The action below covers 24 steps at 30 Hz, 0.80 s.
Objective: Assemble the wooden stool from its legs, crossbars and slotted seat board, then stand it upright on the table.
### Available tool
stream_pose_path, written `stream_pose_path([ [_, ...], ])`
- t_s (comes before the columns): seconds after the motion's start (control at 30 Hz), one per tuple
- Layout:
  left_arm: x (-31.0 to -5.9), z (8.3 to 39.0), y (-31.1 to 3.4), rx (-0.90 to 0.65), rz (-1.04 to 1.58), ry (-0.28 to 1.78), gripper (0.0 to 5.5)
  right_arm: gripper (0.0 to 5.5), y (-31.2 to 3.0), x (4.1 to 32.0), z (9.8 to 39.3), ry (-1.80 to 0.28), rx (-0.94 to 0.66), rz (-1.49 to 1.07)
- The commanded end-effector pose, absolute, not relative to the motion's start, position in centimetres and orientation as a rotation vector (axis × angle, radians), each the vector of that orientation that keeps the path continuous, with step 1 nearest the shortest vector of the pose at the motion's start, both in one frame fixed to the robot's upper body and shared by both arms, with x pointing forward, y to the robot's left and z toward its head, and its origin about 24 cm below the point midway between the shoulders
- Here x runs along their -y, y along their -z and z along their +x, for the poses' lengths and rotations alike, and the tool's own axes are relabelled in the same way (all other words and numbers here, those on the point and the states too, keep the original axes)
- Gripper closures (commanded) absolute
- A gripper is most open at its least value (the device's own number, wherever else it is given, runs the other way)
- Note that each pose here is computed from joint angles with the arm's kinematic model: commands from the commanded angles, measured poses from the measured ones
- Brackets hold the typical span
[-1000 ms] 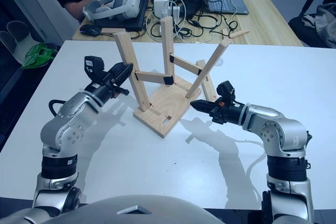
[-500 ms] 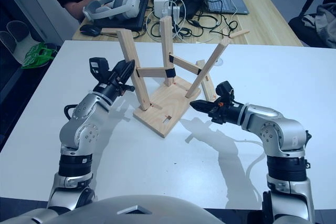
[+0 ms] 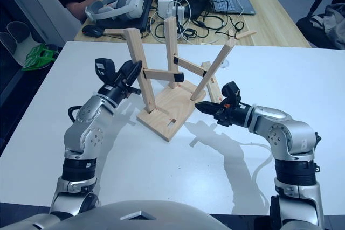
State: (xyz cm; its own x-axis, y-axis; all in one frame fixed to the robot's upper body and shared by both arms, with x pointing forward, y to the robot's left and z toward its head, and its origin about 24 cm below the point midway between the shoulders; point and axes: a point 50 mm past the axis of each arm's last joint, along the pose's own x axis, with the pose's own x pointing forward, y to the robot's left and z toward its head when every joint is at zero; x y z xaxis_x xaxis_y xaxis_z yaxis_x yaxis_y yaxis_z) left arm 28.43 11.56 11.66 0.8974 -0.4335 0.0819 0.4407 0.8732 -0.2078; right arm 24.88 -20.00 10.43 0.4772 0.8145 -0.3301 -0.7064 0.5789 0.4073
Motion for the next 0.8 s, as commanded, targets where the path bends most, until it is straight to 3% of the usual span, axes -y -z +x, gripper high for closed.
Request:
stream_pose_path([
  [0.03, -11.6, 28.1, -11.3, 0.017, -0.206, 0.454, 4.5, 5.5, -11.2, 19.9, 25.1, -0.945, -0.503, 0.206],
  [0.8, -11.5, 24.7, -10.3, -0.153, -0.007, 0.53, 4.5, 5.5, -11.7, 20.4, 25.4, -0.934, -0.481, 0.17],
])
